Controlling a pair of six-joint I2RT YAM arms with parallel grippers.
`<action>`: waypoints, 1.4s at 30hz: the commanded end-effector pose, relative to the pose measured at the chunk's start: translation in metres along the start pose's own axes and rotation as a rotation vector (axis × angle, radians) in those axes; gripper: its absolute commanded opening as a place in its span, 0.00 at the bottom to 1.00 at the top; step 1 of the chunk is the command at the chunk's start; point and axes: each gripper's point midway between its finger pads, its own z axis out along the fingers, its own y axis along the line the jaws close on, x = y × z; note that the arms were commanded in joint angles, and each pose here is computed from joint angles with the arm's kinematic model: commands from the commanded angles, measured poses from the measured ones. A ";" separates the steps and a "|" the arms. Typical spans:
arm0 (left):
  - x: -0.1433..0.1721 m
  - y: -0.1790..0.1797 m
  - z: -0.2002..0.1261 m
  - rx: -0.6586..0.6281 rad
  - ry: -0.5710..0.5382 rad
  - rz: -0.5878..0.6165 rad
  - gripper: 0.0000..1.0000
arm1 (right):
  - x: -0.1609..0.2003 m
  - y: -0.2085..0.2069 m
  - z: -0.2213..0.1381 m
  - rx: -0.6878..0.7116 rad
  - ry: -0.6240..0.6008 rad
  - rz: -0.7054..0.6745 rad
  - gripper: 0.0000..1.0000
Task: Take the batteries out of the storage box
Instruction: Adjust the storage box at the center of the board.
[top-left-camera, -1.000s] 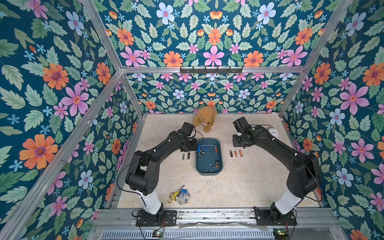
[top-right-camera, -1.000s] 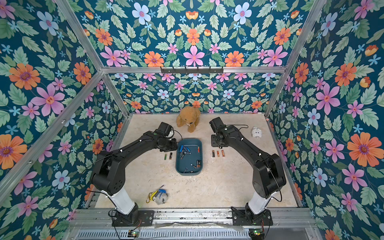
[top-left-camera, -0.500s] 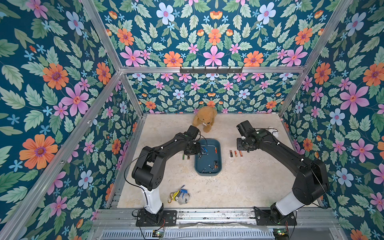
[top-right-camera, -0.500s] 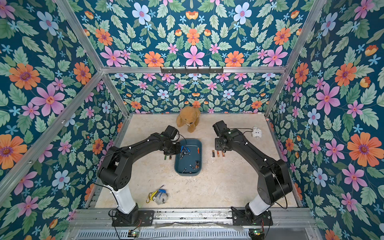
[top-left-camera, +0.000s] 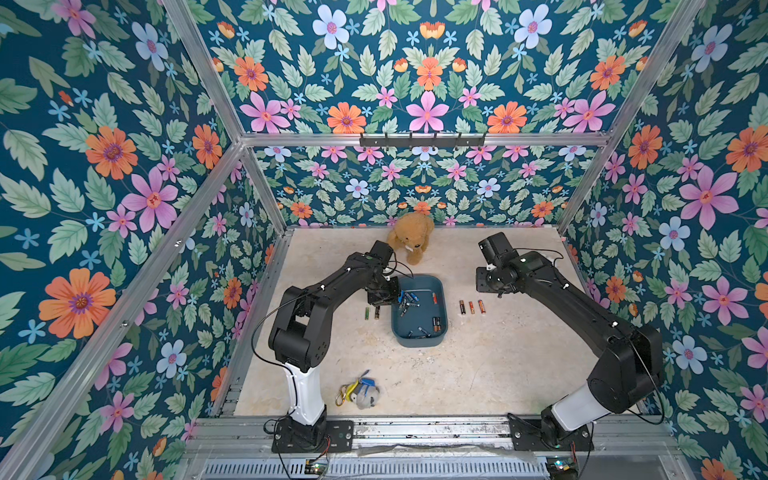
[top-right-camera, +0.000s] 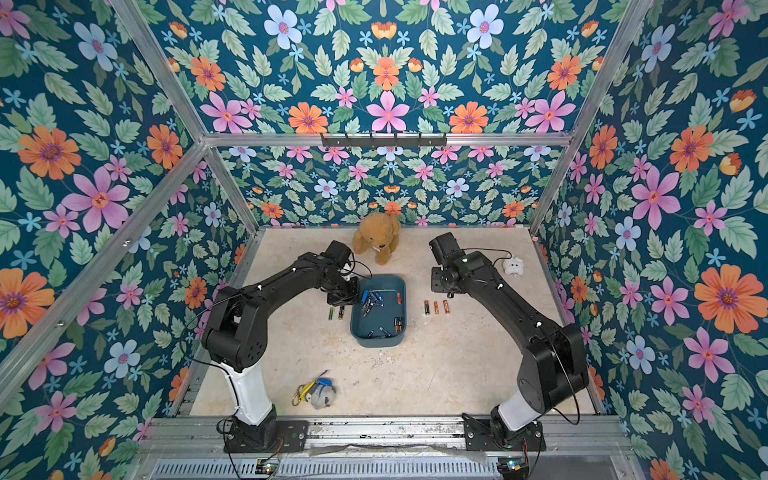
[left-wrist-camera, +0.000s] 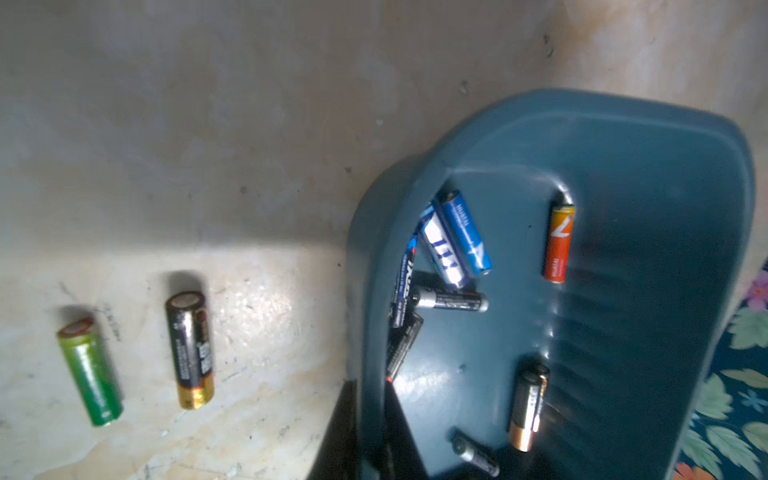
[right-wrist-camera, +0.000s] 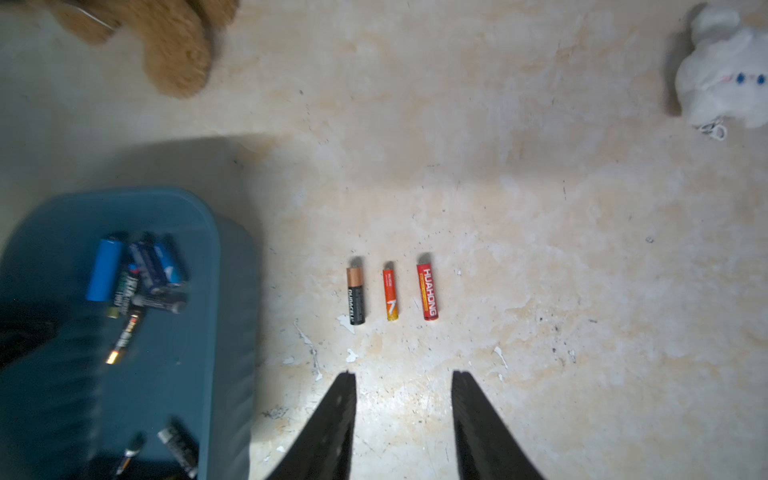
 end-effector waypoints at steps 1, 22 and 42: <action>0.023 -0.020 -0.006 0.133 0.148 -0.001 0.00 | -0.007 0.004 -0.011 -0.017 0.001 -0.003 0.43; -0.018 0.013 -0.024 -0.132 0.051 -0.022 0.00 | -0.014 0.044 0.016 -0.053 0.061 -0.002 0.42; -0.026 0.001 0.001 -0.158 -0.209 -0.030 0.03 | 0.010 0.091 0.030 -0.136 0.119 -0.053 0.42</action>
